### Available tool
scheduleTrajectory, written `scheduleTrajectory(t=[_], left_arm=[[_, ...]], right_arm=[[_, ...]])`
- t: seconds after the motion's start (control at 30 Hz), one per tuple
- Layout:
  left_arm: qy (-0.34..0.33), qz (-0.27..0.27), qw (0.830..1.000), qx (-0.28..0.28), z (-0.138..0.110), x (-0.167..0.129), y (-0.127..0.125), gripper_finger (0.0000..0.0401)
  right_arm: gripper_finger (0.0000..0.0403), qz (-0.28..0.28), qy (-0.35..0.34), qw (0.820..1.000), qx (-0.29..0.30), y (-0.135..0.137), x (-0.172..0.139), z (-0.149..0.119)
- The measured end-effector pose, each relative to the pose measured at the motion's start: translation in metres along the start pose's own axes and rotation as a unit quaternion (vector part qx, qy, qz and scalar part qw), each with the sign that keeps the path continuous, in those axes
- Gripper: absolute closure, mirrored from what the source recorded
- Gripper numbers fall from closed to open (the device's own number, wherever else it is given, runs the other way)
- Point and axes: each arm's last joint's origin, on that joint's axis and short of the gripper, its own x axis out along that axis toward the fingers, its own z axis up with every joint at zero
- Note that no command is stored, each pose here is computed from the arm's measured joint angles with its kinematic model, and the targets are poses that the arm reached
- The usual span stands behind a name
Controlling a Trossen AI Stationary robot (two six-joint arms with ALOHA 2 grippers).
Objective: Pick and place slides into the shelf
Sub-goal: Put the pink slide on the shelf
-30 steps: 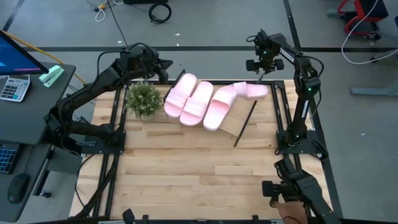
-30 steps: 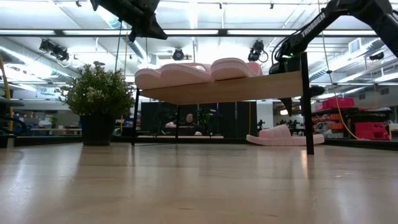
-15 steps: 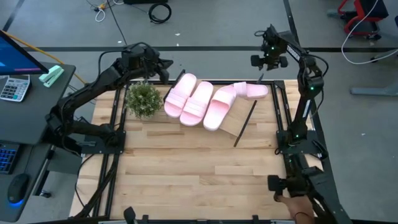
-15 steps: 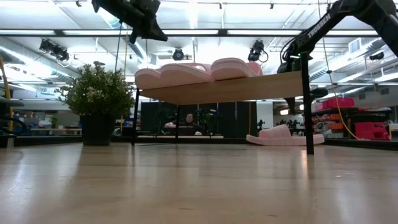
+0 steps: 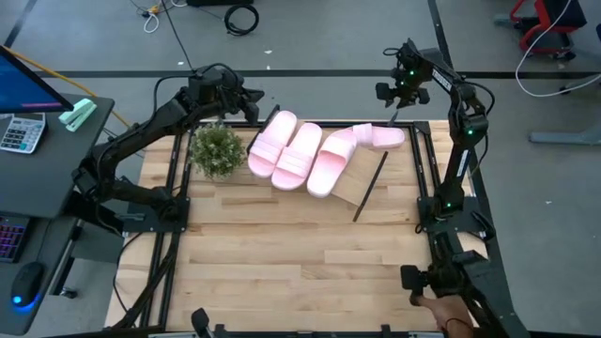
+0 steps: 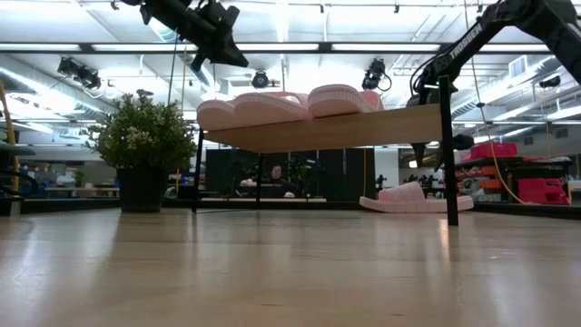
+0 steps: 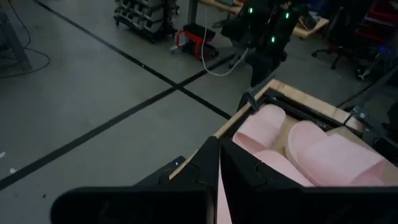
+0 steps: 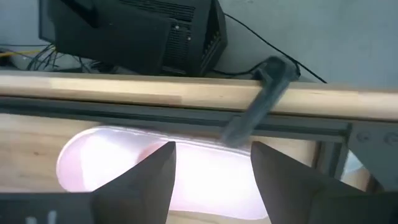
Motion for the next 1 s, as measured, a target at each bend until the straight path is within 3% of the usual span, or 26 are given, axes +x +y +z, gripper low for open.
scheduleTrajectory(t=[0.17, 0.33, 0.5, 0.63, 0.77, 1.0], left_arm=[[-0.014, -0.001, 1.0, 0.001, 0.003, 0.0, 0.0, 0.0389], [-0.014, -0.001, 1.0, 0.001, 0.003, 0.0, 0.0, 0.0384], [-0.014, -0.001, 1.0, 0.002, 0.003, 0.0, 0.0, 0.0378], [-0.014, 0.0, 1.0, 0.003, 0.003, 0.0, 0.0, 0.0383], [-0.014, 0.0, 1.0, 0.01, 0.003, 0.0, 0.0, 0.0389], [-0.01, 0.0, 1.0, 0.01, 0.002, 0.0, 0.0, 0.038]], right_arm=[[0.0189, 0.02, 0.0, 0.999, -0.032, 0.005, 0.001, 0.0], [0.0189, 0.048, -0.004, 0.999, -0.017, 0.013, -0.001, 0.0], [0.0189, -0.021, 0.065, 0.992, -0.105, 0.043, 0.006, -0.028], [0.0189, -0.033, 0.053, 0.988, -0.144, 0.07, 0.011, -0.037], [0.0189, -0.018, 0.021, 0.992, -0.126, 0.082, 0.014, -0.036], [0.0188, -0.002, 0.065, 0.996, -0.068, 0.068, 0.037, -0.044]])
